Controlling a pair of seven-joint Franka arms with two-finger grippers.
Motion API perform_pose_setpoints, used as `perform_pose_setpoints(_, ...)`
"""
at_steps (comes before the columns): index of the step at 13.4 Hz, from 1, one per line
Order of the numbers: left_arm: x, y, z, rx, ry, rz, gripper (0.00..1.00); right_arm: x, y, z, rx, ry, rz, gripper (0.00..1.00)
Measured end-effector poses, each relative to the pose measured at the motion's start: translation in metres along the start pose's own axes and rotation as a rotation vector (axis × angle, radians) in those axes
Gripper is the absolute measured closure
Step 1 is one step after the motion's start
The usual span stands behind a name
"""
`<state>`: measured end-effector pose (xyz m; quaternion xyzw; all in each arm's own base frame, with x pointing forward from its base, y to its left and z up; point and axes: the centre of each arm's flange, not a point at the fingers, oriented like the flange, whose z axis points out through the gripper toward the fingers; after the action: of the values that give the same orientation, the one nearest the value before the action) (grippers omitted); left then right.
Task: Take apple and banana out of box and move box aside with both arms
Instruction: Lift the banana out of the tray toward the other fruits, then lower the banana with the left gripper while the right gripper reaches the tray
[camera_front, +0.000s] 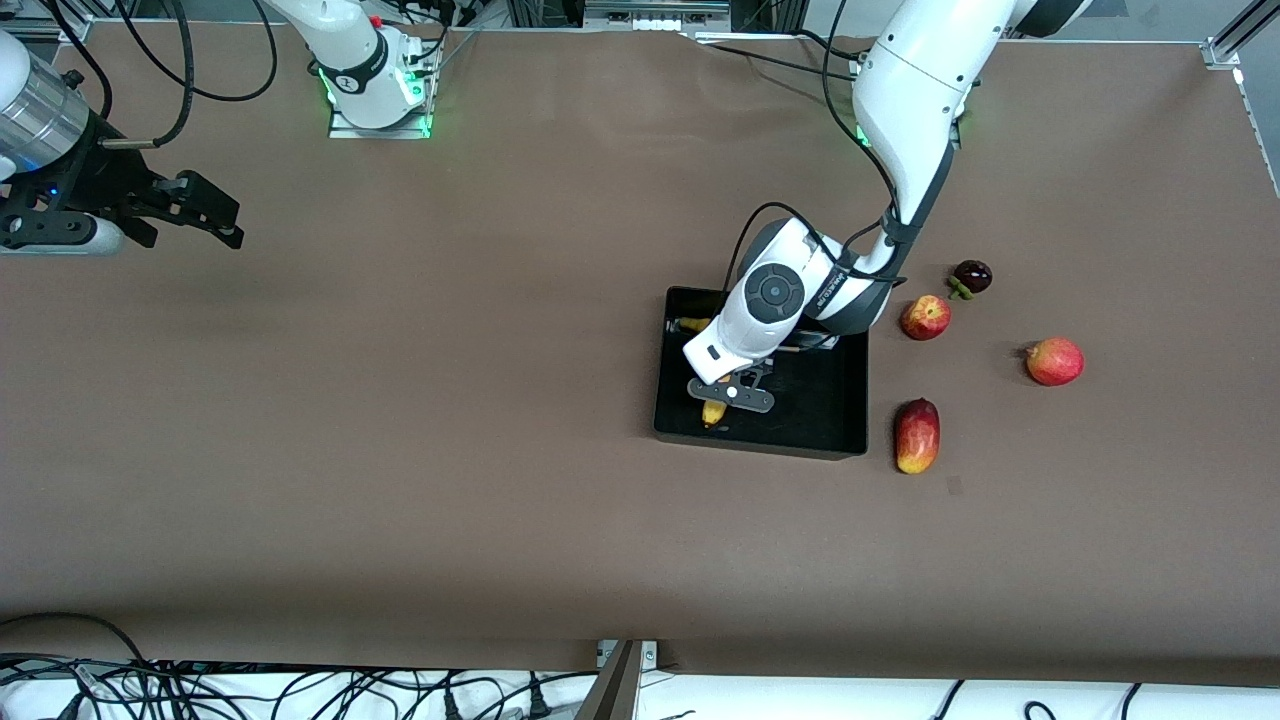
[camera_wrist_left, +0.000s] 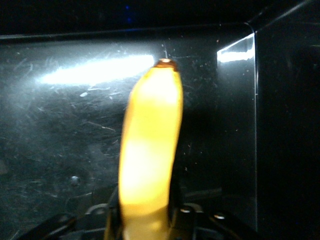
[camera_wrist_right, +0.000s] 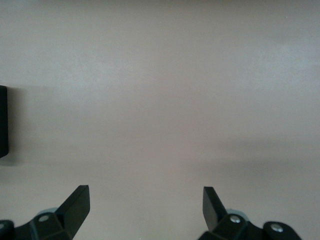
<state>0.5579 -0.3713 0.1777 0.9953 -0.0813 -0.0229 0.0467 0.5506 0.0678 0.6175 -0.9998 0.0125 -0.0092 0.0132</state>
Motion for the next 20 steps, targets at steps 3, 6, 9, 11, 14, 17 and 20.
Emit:
perform_pose_setpoints(3,0.002,-0.004,-0.010,0.011,-0.026,-0.008,0.66,0.000,0.000,0.000,0.000,0.001,0.000,0.00)
perform_pose_setpoints(6,0.012,-0.011,-0.055,0.022,-0.047,-0.028,0.66,0.002,0.000,0.001,0.000,0.002,0.000,0.00)
perform_pose_setpoints(9,0.022,-0.022,-0.117,0.037,-0.077,-0.053,0.66,0.006,-0.001,0.003,0.004,0.021,0.000,0.00)
perform_pose_setpoints(11,0.034,-0.053,-0.162,0.037,-0.061,-0.102,0.66,0.014,-0.003,0.012,0.016,0.023,0.000,0.00)
perform_pose_setpoints(14,0.049,-0.158,-0.212,0.039,-0.045,-0.170,0.66,0.015,-0.015,0.018,0.045,0.012,-0.015,0.00)
perform_pose_setpoints(17,0.052,-0.298,-0.222,0.024,-0.047,-0.091,0.66,0.008,-0.050,0.021,0.045,0.003,-0.078,0.00)
perform_pose_setpoints(20,0.031,-0.400,-0.203,0.001,-0.081,-0.039,0.66,0.004,-0.102,0.065,0.027,-0.103,-0.166,0.00)
